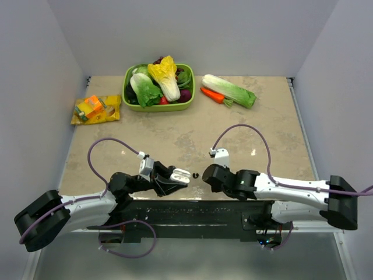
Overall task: Insert the wireless bluetooth earbuds into the charging case
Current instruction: Pick up the earbud from the center of the board.
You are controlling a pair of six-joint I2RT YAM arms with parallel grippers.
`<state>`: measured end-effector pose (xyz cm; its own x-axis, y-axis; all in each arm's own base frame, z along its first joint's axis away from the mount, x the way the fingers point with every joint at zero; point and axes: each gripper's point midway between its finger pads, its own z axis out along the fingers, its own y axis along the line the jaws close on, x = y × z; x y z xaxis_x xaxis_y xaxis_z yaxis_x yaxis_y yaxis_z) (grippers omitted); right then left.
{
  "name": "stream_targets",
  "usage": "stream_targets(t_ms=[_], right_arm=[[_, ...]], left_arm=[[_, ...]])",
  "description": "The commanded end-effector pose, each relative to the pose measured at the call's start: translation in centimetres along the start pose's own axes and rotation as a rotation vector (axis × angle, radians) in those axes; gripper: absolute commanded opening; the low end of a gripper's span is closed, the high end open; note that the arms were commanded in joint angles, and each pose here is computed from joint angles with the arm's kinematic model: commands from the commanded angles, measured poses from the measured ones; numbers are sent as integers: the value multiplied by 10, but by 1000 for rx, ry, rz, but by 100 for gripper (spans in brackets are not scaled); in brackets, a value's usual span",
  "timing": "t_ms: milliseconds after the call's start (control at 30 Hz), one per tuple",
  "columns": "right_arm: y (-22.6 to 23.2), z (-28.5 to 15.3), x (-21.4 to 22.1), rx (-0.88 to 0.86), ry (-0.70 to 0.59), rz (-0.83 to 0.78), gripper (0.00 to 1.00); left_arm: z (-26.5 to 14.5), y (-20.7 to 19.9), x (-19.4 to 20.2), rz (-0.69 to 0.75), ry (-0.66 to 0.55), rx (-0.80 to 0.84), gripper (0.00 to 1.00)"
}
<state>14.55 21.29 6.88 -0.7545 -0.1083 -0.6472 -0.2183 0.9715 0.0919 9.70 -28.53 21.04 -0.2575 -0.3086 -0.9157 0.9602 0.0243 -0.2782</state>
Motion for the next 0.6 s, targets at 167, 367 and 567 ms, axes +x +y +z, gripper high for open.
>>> stream_targets(t_ms=[167,367,567], right_arm=[[33,-101,-94,-307,-217,-58,0],[36,-172,-133,-469,-322,-170,0],[57,-231,-129,-782,-369,-317,0]], left_arm=[[-22,-55,-110,326,-496,148,0],[-22,-44,-125,323,-543,83,0],[-8,-37,-134,310,-500,109,0]])
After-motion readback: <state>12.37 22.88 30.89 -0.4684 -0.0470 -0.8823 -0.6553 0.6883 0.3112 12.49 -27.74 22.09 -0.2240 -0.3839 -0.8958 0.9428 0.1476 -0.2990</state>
